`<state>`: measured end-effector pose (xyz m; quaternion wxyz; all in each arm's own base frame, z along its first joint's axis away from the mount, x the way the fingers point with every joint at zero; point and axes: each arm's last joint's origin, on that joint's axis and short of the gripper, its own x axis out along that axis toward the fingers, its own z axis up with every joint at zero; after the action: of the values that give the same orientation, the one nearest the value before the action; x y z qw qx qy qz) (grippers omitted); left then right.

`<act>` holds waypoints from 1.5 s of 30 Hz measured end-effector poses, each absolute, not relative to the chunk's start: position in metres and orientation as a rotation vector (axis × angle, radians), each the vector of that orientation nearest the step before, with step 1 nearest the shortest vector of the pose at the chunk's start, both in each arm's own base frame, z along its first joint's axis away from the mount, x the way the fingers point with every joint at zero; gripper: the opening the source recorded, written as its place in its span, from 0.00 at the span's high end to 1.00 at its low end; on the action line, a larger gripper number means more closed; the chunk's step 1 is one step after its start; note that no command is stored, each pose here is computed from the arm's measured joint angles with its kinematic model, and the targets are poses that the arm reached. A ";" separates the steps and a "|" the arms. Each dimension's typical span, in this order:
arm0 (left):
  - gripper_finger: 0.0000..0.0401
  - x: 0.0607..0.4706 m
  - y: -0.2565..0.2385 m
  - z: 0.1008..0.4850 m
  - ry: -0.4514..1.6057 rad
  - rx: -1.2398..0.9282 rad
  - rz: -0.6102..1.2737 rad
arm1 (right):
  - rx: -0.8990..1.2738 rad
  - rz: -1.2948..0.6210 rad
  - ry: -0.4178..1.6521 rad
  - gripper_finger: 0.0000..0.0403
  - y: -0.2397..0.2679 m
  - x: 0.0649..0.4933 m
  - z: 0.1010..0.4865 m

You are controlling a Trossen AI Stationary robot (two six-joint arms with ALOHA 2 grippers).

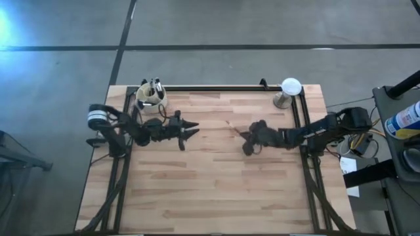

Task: Put items in baskets/containers
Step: Put the brow brush into the organizer

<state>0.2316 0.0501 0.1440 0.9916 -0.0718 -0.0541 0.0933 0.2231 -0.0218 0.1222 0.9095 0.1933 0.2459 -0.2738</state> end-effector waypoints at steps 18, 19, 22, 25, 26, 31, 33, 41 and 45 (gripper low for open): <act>0.67 0.286 0.009 0.179 -0.289 -0.141 -0.099 | 0.147 -0.221 0.073 0.97 0.054 0.282 0.169; 0.67 0.286 0.008 0.180 -0.294 -0.142 -0.102 | 0.137 -0.220 0.070 0.97 0.056 0.285 0.170; 0.67 0.286 0.005 0.182 -0.303 -0.152 -0.113 | 0.111 -0.221 0.057 0.97 0.062 0.293 0.174; 0.67 0.285 0.004 0.183 -0.305 -0.152 -0.124 | 0.096 -0.212 0.056 0.97 0.067 0.300 0.174; 0.67 0.285 0.003 0.183 -0.307 -0.152 -0.126 | 0.090 -0.212 0.062 0.97 0.068 0.302 0.173; 0.69 0.284 0.001 0.186 -0.313 -0.138 -0.171 | 0.080 -0.208 0.064 0.97 0.070 0.307 0.171; 0.73 0.283 -0.001 0.187 -0.320 -0.128 -0.175 | 0.080 -0.210 0.062 0.97 0.070 0.307 0.171; 0.97 0.282 -0.004 0.191 -0.334 -0.108 -0.179 | 0.067 -0.207 0.051 0.97 0.070 0.307 0.174; 0.98 0.281 -0.004 0.196 -0.330 -0.114 -0.145 | 0.068 -0.211 0.047 0.94 0.070 0.306 0.175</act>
<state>0.2805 -0.0035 0.1962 0.9821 -0.0565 -0.1643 -0.0723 0.3065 0.0699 0.1748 0.9936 0.0337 0.0234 -0.1052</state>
